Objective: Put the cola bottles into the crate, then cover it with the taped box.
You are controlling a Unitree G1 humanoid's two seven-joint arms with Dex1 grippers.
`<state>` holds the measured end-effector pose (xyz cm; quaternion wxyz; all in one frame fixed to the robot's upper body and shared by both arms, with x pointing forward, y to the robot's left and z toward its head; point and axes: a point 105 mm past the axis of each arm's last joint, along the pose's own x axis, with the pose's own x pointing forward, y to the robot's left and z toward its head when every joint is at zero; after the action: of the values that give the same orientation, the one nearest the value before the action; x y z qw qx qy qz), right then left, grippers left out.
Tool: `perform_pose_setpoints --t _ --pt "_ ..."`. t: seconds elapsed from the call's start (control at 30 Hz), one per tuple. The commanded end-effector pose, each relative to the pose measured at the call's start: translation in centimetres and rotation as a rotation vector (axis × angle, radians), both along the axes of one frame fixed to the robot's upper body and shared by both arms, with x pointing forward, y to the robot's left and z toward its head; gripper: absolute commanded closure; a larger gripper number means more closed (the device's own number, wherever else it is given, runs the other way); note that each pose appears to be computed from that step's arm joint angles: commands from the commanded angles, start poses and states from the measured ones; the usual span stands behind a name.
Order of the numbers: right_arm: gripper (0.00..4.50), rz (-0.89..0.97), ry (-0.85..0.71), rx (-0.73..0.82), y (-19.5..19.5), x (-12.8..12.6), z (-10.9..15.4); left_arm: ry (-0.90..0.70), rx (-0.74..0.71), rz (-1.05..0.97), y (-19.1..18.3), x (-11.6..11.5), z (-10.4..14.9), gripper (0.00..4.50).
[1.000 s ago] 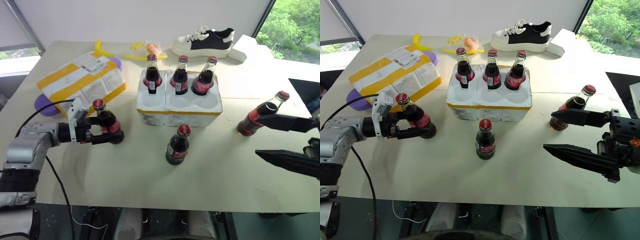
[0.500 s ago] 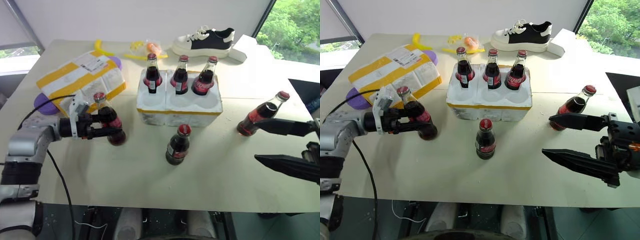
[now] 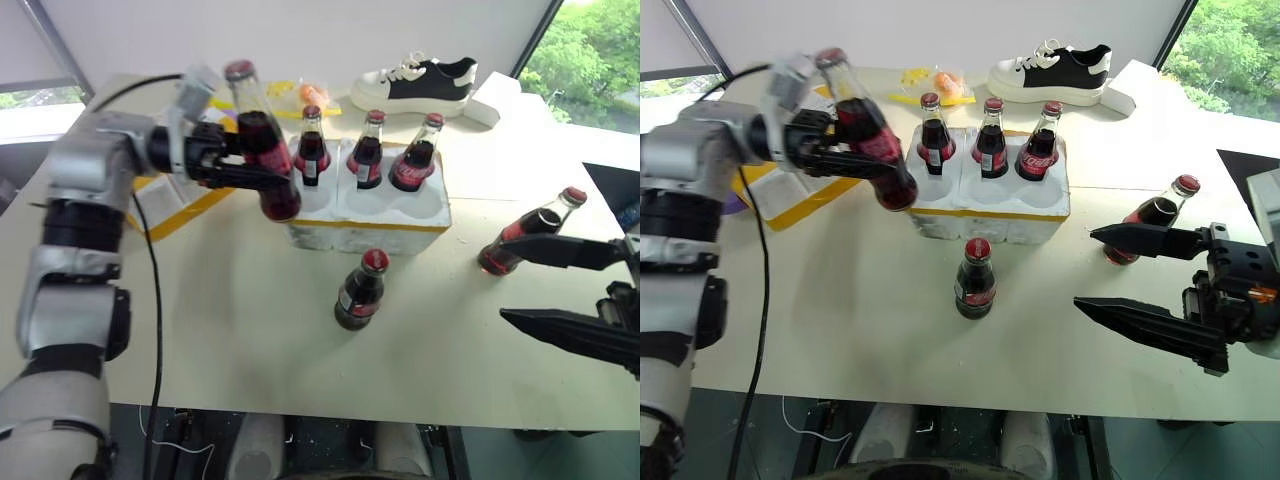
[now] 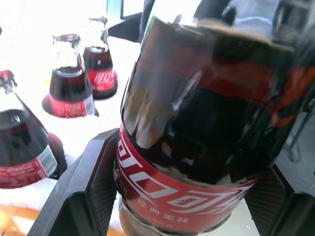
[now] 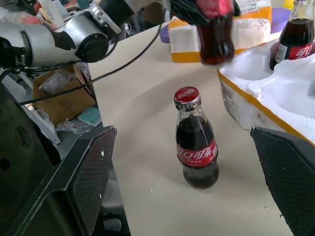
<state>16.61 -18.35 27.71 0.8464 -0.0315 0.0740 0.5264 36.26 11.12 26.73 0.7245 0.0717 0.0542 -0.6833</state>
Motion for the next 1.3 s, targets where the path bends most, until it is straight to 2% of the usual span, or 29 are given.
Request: perform_pose_setpoints --t 0.03,0.2,0.43,0.57,0.77,1.0,1.27,1.3 --pt "0.00 0.003 -0.049 0.002 0.3 -0.2 0.9 -0.119 -0.025 -0.015 -1.0 1.0 2.4 1.63" --pt "0.00 -0.023 -0.074 0.010 0.1 0.0 1.7 -0.132 -0.037 -0.013 -2.8 2.2 2.4 1.63" --pt "0.00 -0.058 -0.099 0.011 -0.1 0.5 2.1 -0.160 -0.024 -0.039 -3.9 2.4 2.9 1.63" --pt "0.00 -0.133 -0.141 0.021 -0.9 1.5 2.5 -0.155 0.027 -0.021 -3.6 2.8 1.3 1.63" --pt "0.00 -0.147 -0.151 0.027 -0.5 1.7 1.8 -0.145 0.081 -0.008 -3.1 3.1 -0.9 1.63" --pt "0.00 -0.153 -0.149 0.024 -0.6 2.3 1.5 -0.115 0.058 0.017 -3.7 3.4 -2.6 1.63" --pt "0.00 -0.170 -0.150 0.014 -1.5 2.6 0.8 -0.079 0.089 0.060 -3.7 3.7 -5.7 1.63" --pt "0.00 -0.173 -0.153 0.013 -1.5 2.6 0.7 -0.077 0.097 0.062 -3.6 3.7 -6.0 1.13"
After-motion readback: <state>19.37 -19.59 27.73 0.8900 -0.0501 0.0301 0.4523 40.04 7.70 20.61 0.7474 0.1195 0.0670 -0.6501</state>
